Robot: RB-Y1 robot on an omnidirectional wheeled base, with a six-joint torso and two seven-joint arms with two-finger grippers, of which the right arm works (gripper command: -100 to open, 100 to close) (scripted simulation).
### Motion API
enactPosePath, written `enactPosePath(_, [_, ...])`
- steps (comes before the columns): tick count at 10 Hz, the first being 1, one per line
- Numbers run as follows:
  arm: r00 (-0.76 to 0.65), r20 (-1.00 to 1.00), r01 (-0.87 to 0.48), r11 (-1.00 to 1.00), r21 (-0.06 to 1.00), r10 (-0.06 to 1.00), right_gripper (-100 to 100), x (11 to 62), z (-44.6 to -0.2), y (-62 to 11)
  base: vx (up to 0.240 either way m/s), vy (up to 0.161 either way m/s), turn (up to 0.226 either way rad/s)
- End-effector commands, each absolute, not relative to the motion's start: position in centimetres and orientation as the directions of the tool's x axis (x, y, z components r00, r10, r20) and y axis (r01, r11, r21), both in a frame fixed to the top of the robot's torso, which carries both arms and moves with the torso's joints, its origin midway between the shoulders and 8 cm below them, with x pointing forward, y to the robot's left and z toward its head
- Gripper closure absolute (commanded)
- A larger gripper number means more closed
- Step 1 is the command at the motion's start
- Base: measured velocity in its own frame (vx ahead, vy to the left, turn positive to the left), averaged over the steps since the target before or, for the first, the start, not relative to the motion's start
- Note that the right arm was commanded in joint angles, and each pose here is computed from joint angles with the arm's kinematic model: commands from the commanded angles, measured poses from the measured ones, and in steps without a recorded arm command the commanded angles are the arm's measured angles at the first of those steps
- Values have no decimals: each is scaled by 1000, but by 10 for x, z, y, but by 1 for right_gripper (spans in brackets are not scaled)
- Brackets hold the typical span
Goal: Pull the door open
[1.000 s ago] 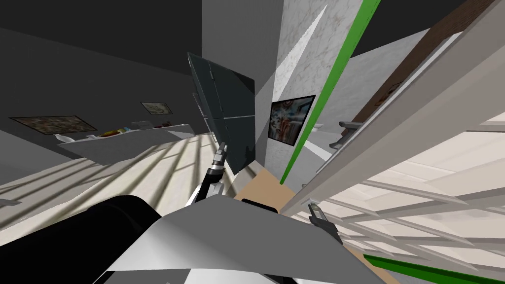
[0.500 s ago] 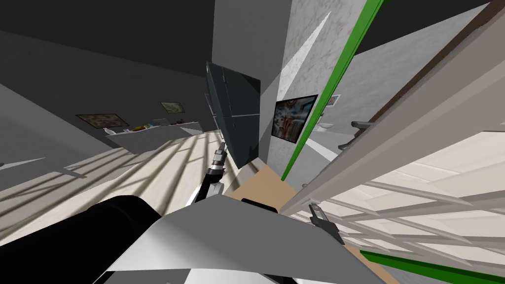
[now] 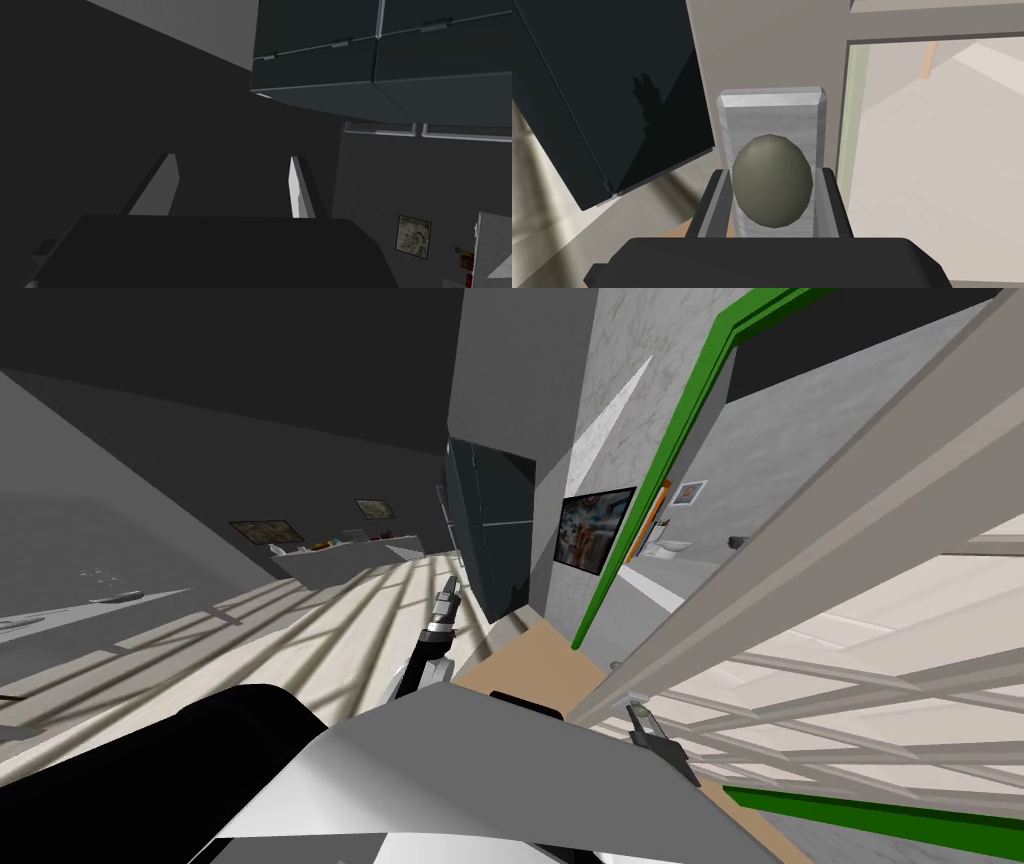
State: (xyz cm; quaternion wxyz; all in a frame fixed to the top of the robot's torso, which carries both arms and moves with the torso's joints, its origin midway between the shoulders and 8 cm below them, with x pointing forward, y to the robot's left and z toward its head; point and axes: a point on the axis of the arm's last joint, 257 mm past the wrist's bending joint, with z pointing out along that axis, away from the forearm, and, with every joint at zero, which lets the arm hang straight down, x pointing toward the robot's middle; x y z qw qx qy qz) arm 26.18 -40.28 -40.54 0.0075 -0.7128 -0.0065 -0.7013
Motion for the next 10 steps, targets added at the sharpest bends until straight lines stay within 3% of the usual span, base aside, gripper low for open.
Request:
enactPosePath(1, [14,1000,26,-1000,-1,-1,100,262,-405,-403,-138,-31,115])
enactPosePath(10, [1,1000,68,-998,0,0,100,260,-400,-406,-209,-50,141])
